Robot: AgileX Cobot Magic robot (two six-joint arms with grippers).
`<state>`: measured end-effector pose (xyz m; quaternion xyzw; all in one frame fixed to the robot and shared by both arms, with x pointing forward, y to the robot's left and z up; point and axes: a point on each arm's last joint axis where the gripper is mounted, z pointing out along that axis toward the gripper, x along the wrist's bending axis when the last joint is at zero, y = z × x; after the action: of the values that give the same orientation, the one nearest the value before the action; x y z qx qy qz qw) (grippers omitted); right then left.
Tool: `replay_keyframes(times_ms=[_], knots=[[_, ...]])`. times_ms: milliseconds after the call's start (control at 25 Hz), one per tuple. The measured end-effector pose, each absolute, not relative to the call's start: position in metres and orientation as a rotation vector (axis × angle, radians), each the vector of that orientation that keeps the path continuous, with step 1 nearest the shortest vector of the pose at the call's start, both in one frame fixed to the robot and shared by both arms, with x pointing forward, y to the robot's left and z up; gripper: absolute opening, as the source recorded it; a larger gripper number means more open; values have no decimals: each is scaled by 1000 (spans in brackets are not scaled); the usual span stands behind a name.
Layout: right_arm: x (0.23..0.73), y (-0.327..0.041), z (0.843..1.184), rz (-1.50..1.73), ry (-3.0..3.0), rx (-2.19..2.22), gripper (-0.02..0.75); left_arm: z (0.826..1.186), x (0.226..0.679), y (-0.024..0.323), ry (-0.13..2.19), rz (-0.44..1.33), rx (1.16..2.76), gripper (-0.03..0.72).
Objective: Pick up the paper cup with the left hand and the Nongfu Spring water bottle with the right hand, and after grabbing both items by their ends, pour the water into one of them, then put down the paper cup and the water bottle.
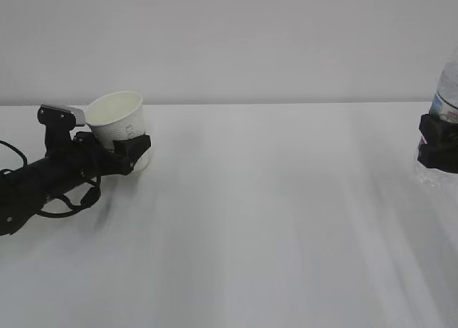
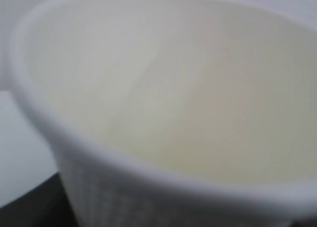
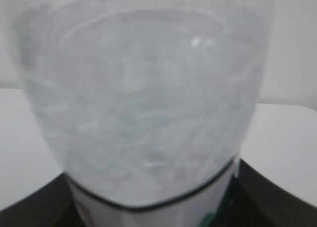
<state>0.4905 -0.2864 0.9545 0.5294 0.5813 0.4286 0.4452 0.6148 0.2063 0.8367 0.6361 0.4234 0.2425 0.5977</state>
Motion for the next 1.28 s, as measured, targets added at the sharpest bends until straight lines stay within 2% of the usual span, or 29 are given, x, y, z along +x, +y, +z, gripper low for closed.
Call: replay_keyframes(times_ms=[440, 960, 1280], knots=[[490, -286, 955, 1062, 1440, 1312, 458, 871, 611, 195, 779, 538, 1526, 551], [490, -286, 955, 1062, 1440, 1312, 458, 873, 600, 183, 695, 388, 1580, 549], [490, -286, 955, 1062, 1440, 1312, 458, 873, 583, 141, 600, 292, 1612, 549]])
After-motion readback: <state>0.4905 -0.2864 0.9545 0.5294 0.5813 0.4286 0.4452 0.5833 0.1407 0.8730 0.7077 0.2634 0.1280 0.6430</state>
